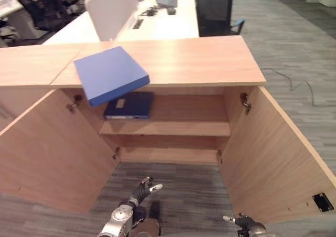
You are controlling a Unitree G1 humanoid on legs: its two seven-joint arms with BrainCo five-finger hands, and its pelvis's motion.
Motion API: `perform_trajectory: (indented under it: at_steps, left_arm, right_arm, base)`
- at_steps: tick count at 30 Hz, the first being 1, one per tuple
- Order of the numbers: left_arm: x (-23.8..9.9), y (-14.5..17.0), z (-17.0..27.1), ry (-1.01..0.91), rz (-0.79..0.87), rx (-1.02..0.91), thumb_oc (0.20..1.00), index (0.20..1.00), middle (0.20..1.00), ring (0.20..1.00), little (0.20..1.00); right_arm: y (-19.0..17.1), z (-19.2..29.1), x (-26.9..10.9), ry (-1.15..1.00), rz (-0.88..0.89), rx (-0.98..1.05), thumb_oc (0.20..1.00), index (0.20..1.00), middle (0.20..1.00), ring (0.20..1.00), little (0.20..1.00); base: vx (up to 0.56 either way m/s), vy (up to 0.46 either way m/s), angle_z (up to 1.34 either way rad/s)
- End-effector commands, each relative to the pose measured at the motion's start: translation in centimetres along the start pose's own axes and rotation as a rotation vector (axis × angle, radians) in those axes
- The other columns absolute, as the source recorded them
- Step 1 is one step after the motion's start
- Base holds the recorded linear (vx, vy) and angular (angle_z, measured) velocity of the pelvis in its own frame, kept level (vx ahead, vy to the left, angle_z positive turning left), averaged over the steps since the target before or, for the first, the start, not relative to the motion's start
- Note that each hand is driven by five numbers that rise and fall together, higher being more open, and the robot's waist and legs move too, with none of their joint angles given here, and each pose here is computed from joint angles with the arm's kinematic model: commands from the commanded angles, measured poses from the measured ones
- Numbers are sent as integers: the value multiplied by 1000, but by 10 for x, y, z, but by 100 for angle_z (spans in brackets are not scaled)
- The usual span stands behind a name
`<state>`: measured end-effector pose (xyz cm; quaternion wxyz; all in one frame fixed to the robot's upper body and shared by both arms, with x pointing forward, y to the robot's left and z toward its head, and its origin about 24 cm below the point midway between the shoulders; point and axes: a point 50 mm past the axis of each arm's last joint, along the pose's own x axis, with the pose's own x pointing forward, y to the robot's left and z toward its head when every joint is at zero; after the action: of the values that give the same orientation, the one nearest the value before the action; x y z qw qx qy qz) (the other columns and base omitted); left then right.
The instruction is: Put the empty folder in the office cabinet
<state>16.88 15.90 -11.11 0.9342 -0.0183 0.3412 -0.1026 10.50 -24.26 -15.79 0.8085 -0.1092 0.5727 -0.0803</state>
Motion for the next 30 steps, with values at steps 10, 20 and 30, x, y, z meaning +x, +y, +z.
perform_trajectory:
  at_steps: [10,20,30]
  left_arm:
    - [-4,11,40,-173,5,89,1000,1000,1000,1000,1000]
    - [-5,21,23,-81,71,112,1000,1000,1000,1000,1000]
    - [-30,63,-26,99,316,-34,1000,1000,1000,1000,1000]
  right_arm:
    - [14,14,0,-69,48,8,1000,1000,1000,1000,1000]
    - [23,14,-1,-72,71,-22,1000,1000,1000,1000,1000]
    - [24,17,-1,-81,82,-96,1000,1000,1000,1000,1000]
  base:
    - [101,231,-35]
    - [11,115,-5]
    - [-14,-59,-12]
